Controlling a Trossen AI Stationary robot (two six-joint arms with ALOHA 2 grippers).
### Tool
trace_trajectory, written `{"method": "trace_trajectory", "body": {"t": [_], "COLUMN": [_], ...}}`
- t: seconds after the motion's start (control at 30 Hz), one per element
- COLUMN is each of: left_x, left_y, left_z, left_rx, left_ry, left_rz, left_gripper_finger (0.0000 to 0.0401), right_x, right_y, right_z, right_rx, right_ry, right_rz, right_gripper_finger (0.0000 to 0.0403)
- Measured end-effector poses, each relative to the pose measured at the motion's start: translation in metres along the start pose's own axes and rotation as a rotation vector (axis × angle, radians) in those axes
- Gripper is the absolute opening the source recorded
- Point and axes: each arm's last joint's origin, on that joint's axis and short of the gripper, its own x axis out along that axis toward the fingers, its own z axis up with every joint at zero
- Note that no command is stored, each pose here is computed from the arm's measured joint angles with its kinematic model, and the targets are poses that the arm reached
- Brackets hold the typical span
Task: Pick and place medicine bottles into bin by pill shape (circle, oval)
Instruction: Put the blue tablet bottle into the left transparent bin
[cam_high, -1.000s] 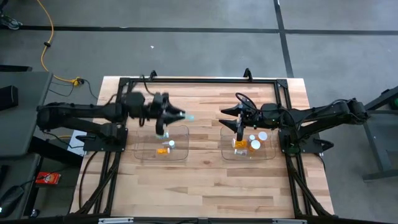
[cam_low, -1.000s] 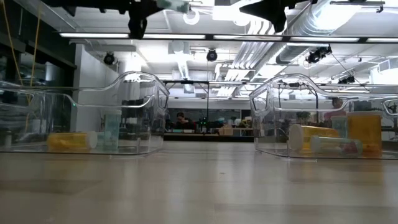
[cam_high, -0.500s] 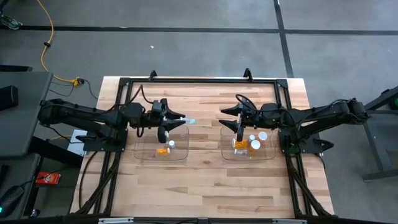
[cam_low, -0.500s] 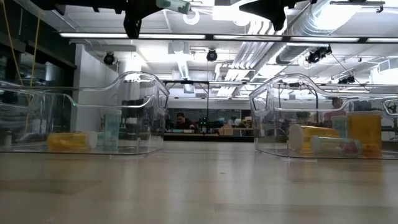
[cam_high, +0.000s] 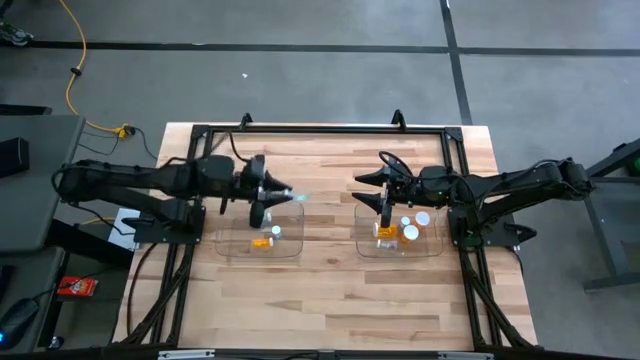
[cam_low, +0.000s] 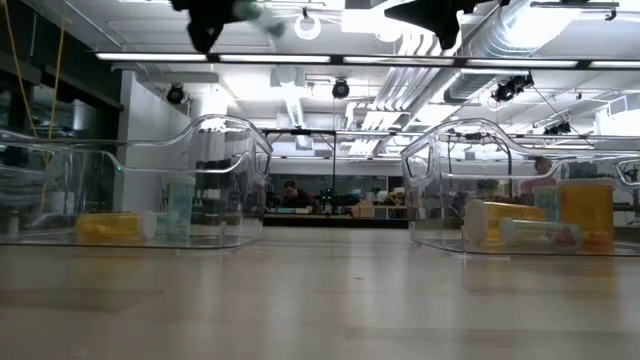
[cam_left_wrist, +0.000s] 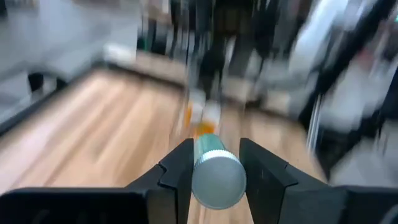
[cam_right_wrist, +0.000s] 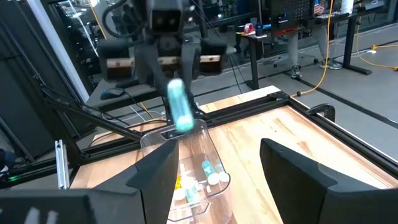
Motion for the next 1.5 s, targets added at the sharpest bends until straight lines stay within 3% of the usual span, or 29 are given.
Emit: {"method": "trace_trajectory", "body": {"t": [0.13,0.4,0.83,1.33,1.5], "left_x": [-0.013,-0.029,-0.003,0.025,0.025], "left_y": [-0.007,-0.014,-0.003,-0.001,0.0], "left_z": [0.001,-0.041,-0.103,-0.13,-0.131], "left_rx": [0.101,0.21,0.31,0.323,0.31], "left_ry": [0.3,0.756,0.916,0.955,0.969], "left_rz": [0.01,0.101,0.107,0.125,0.126], "left_gripper_finger": [0.0102,0.0102,0.0102,0.0103,0.0127], "right_x": [0.0,0.0,0.0,0.0,0.0], "right_y": [0.0,-0.001,-0.001,-0.002,-0.002], "right_z": [0.0,-0.001,-0.002,-0.002,-0.003], "right_rx": [0.0,-0.002,-0.005,-0.002,0.0], "right_ry": [0.001,0.006,0.013,0.017,0.019], "right_rz": [-0.004,-0.01,-0.033,-0.06,-0.06], "right_gripper_finger": [0.022,0.022,0.022,0.022,0.022]}}
